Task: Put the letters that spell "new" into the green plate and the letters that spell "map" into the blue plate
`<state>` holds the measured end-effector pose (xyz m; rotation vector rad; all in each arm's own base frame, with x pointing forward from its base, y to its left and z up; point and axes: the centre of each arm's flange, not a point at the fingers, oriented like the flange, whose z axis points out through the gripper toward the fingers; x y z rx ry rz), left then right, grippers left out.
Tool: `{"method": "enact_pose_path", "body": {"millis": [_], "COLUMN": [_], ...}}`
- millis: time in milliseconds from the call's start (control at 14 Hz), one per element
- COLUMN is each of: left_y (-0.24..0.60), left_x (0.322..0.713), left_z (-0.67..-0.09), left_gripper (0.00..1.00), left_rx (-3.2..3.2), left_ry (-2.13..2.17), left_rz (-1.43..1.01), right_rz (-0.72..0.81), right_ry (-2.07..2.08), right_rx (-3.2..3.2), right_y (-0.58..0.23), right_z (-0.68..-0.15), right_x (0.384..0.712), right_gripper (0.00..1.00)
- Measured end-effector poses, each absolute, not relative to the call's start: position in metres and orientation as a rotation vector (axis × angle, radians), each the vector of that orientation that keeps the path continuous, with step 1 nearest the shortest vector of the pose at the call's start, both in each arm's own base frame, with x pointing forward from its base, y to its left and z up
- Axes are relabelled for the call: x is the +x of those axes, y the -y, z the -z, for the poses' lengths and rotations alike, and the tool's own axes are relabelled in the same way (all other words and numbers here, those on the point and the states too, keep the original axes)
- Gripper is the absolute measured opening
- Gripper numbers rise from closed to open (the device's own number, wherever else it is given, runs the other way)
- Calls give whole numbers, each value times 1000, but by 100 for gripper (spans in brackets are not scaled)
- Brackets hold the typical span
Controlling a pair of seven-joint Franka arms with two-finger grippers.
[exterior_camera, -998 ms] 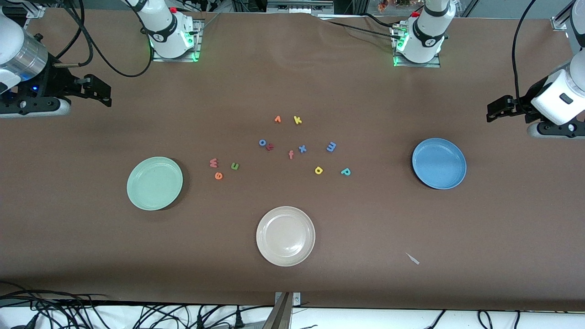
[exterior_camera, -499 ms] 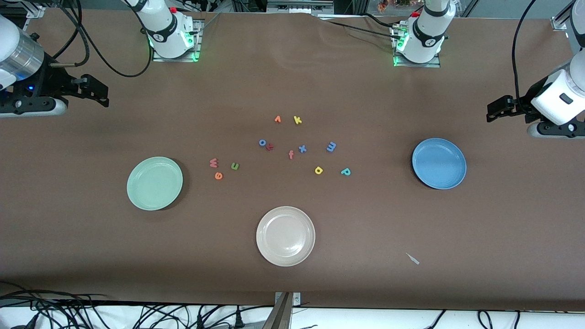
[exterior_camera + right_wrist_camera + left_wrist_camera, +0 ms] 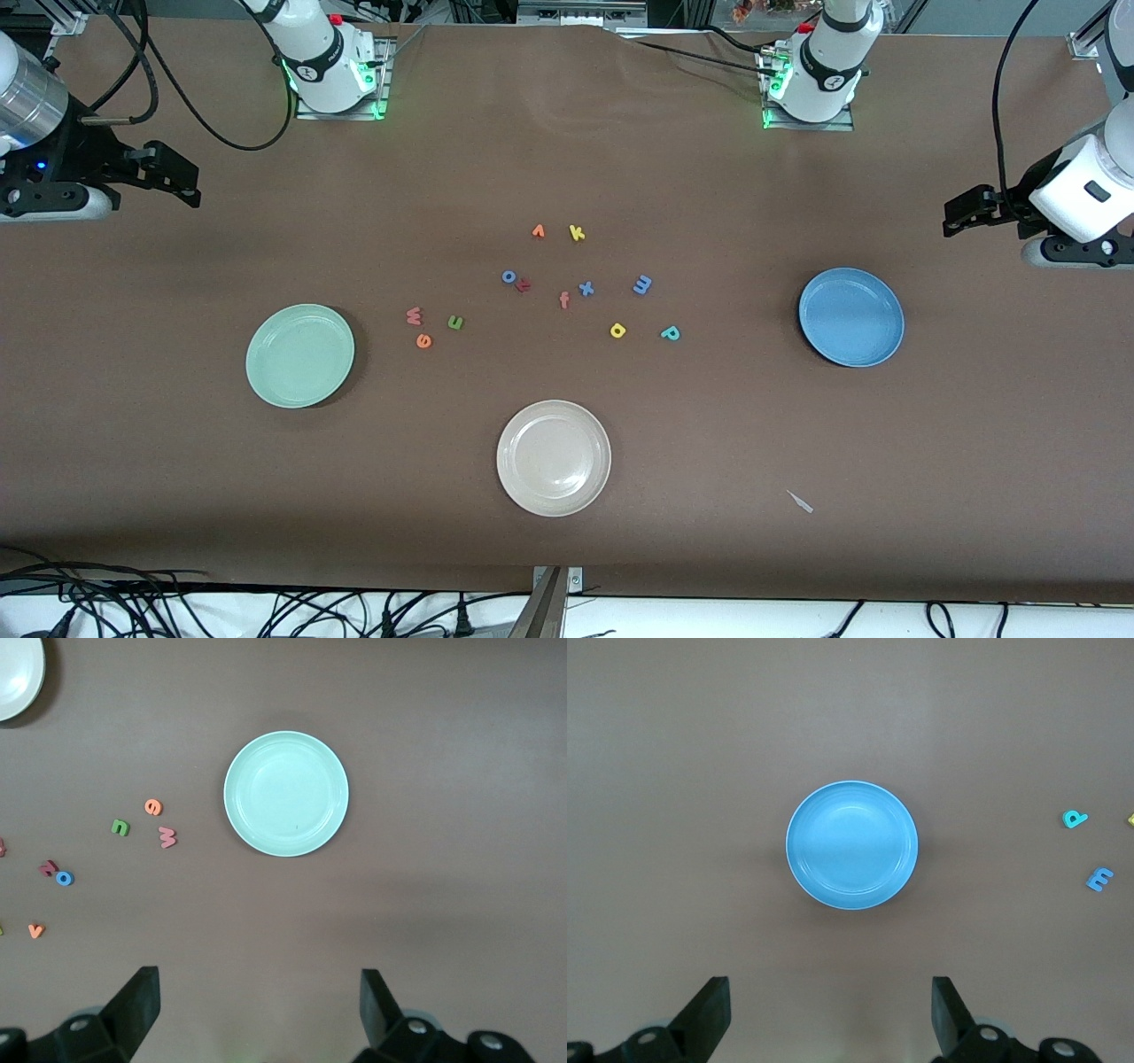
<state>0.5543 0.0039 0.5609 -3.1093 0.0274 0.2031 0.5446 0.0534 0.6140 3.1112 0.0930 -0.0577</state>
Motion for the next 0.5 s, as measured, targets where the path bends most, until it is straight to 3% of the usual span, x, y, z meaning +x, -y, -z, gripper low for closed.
{"method": "enact_pose_path", "body": {"millis": [499], "left_y": [1], "left_x": [555], "left_z": [-560], "left_gripper": [100], "left_rx": [-3109], "left_ry": [-42], "left_rz": [-205], "right_rz": [49], "right_ry": [-93], "right_rx": [3112], "right_y": [-53], "right_z": [-616], "right_x": [545], "right_gripper": [100]}}
